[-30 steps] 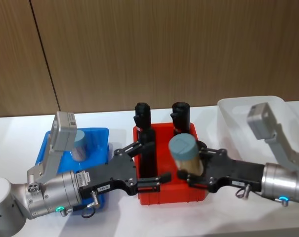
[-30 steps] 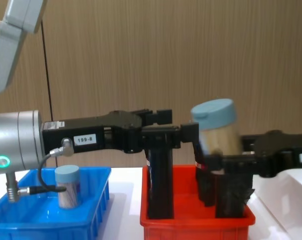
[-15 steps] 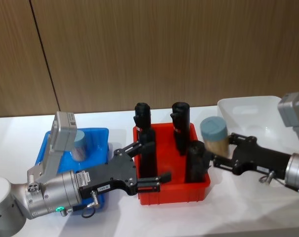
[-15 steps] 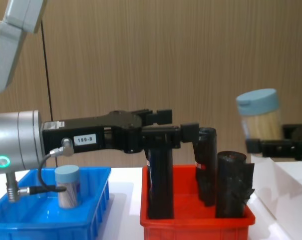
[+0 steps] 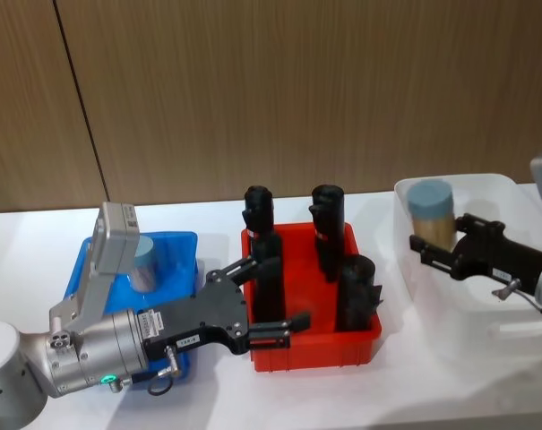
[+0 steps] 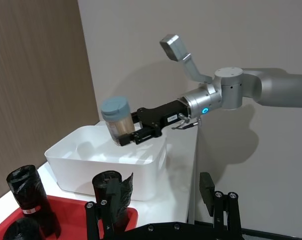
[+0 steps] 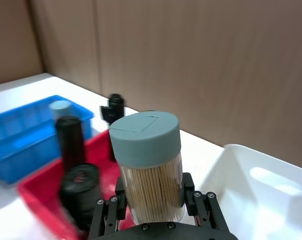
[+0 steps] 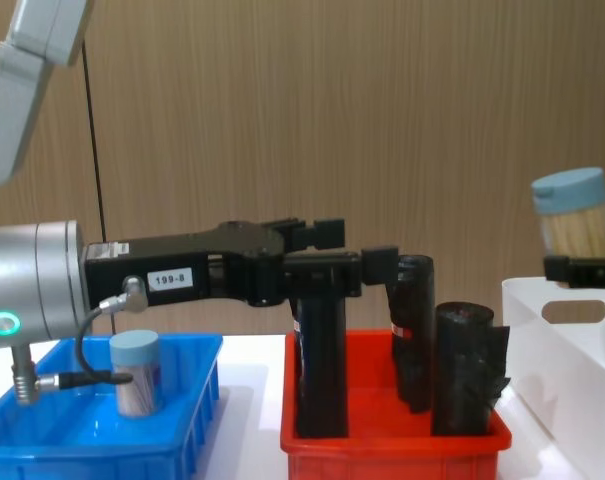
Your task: Pick the cotton swabs from the blue box and place them into the white box.
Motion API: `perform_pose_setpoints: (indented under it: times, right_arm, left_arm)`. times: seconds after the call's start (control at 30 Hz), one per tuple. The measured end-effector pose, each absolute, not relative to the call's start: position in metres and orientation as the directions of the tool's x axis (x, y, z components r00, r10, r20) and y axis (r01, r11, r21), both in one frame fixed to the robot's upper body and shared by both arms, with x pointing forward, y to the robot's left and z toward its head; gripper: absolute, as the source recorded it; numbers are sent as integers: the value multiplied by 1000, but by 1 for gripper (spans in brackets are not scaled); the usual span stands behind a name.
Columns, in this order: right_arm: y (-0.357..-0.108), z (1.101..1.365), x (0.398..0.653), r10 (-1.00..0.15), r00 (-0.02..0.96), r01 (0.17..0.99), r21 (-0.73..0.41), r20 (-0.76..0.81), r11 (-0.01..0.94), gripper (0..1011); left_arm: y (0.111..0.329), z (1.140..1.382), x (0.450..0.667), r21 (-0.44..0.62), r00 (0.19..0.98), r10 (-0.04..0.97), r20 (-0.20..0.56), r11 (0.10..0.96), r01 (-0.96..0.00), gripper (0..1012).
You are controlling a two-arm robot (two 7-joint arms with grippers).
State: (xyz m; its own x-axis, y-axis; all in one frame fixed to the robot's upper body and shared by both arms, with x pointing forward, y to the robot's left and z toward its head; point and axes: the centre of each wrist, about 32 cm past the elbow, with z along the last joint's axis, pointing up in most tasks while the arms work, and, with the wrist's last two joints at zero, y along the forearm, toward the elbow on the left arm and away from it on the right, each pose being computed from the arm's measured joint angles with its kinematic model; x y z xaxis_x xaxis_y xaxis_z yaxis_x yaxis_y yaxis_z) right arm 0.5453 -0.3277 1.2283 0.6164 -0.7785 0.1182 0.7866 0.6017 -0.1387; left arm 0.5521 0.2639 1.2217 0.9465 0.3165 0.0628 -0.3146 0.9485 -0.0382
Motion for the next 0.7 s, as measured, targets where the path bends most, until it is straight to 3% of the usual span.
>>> perform_pose_setpoints:
  times: [0.57, 0.7]
  right_arm:
    - [-340, 1210, 583, -899, 423, 898, -184, 113, 400, 645]
    - [-342, 1208, 588, -910, 399, 907, -192, 115, 374, 756]
  left_arm:
    - [264, 1222, 552, -38, 947, 316, 63, 948, -315, 1003]
    - [264, 1222, 552, -38, 947, 317, 63, 948, -315, 1003]
